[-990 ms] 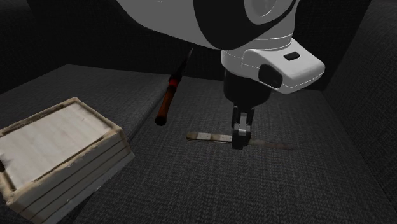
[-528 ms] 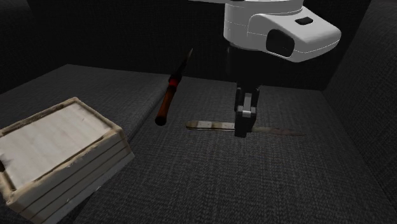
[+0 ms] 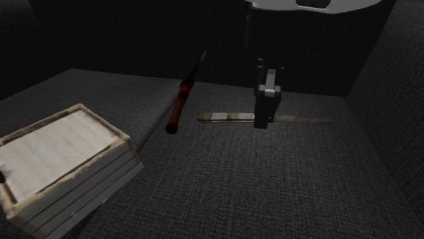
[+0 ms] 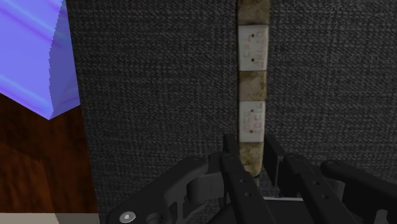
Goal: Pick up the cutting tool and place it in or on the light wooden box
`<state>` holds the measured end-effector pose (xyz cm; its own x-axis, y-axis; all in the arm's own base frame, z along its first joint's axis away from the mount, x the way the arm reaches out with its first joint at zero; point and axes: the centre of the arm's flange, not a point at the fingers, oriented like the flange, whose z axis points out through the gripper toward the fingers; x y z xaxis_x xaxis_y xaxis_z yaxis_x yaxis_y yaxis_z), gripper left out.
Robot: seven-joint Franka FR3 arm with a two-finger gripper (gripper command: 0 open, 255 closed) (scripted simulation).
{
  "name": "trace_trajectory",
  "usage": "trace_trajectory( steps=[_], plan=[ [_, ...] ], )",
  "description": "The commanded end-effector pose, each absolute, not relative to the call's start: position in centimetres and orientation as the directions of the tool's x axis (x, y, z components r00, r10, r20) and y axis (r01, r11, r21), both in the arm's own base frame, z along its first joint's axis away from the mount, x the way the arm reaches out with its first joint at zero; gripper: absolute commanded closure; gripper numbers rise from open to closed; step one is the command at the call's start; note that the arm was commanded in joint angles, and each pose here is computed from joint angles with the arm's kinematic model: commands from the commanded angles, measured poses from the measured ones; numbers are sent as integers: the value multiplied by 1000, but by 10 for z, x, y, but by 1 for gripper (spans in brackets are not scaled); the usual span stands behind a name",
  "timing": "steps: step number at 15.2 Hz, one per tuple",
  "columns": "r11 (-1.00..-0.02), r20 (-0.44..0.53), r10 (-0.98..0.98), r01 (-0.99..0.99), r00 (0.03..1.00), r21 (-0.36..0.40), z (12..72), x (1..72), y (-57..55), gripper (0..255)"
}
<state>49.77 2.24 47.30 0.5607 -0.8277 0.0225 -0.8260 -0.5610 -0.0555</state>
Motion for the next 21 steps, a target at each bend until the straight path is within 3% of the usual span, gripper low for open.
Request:
trace_trajectory(
  steps=[1,7,21],
  plan=[
    [-561,22,-828,-826,561,-55,484,498,23,255],
    [-561,22,-828,-826,561,-55,510,498,23,255],
    [-561,22,-828,-826,561,-55,513,361,147,255]
  ],
)
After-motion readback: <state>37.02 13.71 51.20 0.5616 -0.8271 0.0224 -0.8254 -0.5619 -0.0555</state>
